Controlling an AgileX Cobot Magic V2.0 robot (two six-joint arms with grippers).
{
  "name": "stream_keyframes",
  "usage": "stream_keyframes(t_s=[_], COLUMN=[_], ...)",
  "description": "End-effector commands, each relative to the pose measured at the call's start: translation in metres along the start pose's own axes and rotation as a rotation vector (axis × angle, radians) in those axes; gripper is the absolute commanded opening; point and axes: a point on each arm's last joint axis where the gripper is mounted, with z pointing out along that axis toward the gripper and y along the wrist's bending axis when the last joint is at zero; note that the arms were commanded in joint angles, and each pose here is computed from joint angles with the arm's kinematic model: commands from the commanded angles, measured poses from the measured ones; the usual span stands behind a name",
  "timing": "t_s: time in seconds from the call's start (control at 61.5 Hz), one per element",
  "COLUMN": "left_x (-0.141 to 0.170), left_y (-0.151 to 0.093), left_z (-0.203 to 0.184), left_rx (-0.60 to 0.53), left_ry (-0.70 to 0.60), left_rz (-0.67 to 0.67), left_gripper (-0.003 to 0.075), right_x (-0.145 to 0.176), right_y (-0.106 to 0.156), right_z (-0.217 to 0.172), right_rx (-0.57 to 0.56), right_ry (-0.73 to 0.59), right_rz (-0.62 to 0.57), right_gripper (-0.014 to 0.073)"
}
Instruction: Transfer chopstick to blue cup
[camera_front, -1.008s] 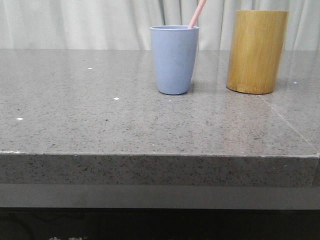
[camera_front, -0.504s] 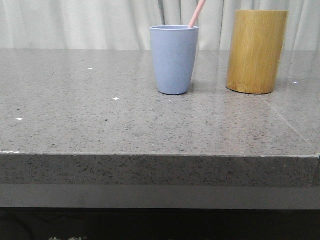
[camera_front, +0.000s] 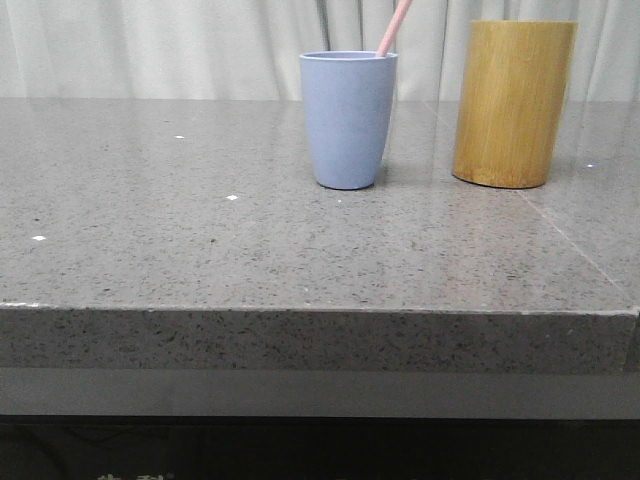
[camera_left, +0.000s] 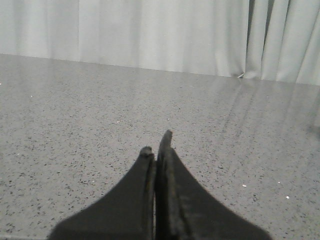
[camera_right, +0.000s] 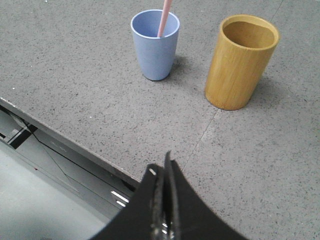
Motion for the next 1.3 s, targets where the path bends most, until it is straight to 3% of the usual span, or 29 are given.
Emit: stream_keyframes(t_s=[0.0, 0.975, 1.121, 1.284], left_x=[-0.005, -0.005, -0.005, -0.005], left_y=[0.0, 0.0, 0.0, 0.0], left_z=[-0.002, -0.002, -0.002, -0.002], left_rx=[0.014, 0.014, 0.014, 0.014], left_ry=[-0.095, -0.095, -0.095, -0.095], left_rz=[-0.014, -0.014, -0.014, -0.014], left_gripper=[-0.0019, -0.0019, -0.0019, -0.0019], right_x=[-0.011, -0.008, 0.013, 0.063], right_y=[-0.001, -0.001, -0.011, -0.023], right_z=[-0.004, -0.006, 0.0, 0.017], right_rx=[0.014, 0.02, 0.155, 0.327], right_ry=[-0.091, -0.102, -0.231, -0.457], right_rz=[-0.005, -0.008, 0.026, 0.051], right_gripper=[-0.0067, -0.0067, -0.0067, -0.0067])
